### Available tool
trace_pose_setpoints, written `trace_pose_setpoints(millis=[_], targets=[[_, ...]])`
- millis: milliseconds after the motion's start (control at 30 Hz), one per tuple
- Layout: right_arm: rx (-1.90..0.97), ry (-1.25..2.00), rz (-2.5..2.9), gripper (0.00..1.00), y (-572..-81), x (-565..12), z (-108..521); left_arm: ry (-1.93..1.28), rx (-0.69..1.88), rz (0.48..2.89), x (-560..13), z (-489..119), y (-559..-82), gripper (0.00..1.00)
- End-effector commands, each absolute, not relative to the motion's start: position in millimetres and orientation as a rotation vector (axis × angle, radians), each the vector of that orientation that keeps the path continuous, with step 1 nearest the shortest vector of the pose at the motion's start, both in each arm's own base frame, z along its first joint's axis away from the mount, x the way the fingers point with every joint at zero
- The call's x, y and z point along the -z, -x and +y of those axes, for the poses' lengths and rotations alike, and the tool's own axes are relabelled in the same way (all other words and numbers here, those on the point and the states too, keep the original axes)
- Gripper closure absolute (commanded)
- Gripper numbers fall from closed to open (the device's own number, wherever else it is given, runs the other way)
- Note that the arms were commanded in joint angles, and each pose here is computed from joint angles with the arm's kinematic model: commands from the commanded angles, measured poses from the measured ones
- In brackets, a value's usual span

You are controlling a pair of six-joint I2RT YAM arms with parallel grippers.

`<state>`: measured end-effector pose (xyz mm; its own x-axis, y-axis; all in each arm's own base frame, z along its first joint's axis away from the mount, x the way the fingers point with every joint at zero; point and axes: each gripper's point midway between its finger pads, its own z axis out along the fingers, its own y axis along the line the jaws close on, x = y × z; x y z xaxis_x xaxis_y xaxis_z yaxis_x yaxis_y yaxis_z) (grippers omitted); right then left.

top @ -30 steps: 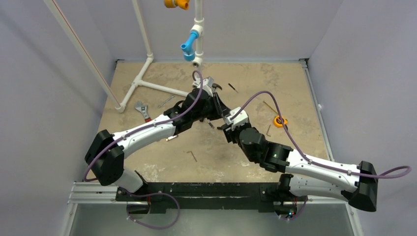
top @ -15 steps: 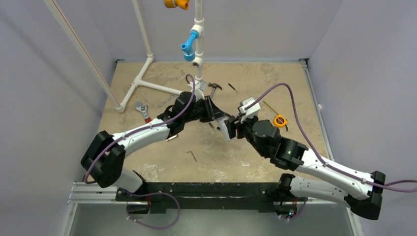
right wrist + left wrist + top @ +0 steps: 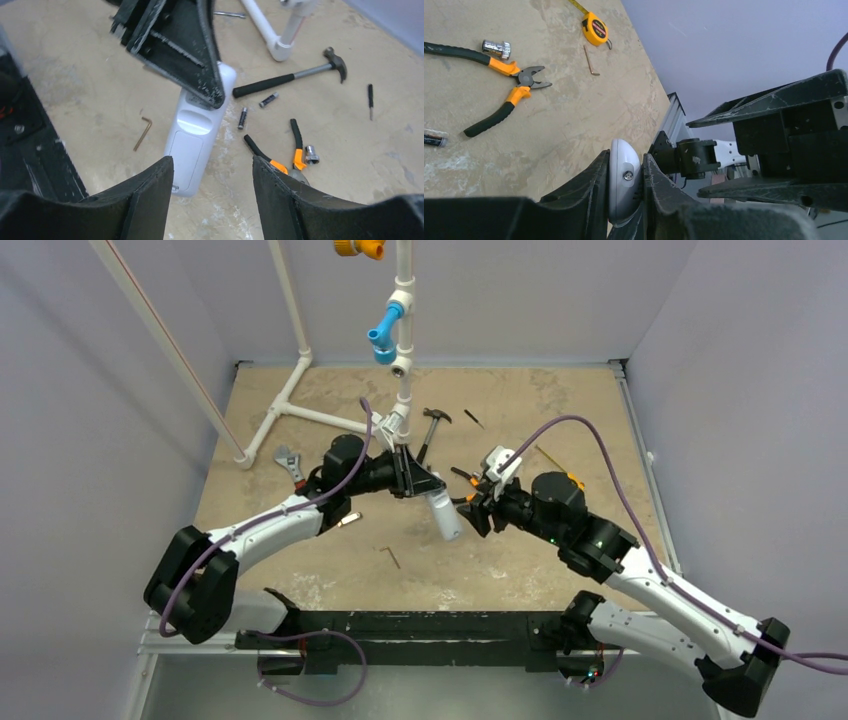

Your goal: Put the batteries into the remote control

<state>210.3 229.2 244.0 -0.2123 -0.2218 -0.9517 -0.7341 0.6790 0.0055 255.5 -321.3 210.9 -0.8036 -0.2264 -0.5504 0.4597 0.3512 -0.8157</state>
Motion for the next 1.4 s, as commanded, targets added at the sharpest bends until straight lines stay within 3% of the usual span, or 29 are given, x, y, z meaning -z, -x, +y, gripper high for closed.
trace_pose_setpoints(millis=[0,100,367,600,833,933,1367], targets=[[-0.649,1.061,1.551,0.42,-182.7,-242.5,246.6,-0.360,1.575,1.915,-231.1,-318.2,-239.1,1.00],[-0.667,1.119,1.483,0.41,-177.6,-241.0,252.0,-0.362,1.564,1.921,-224.4,-313.5,-236.7,1.00],[-0.816,0.893,1.618,0.38,-186.4,-236.1,266.8,-0.265,1.543,1.912,-224.6,-306.4,-242.4,1.00],[-0.736,1.027,1.571,0.44,-183.7,-223.6,262.6,-0.273,1.623,1.899,-230.6,-309.5,-239.8,1.00],[-0.791,0.780,1.694,0.29,-201.8,-231.8,267.5,-0.195,1.640,1.875,-233.8,-307.6,-243.8,1.00],[-0.848,0.715,1.735,0.18,-205.3,-222.7,276.6,-0.077,1.585,1.934,-229.7,-303.2,-254.3,1.00],[-0.810,0.666,1.827,0.15,-213.4,-190.8,285.4,0.076,1.479,1.974,-233.5,-291.3,-267.6,1.00]])
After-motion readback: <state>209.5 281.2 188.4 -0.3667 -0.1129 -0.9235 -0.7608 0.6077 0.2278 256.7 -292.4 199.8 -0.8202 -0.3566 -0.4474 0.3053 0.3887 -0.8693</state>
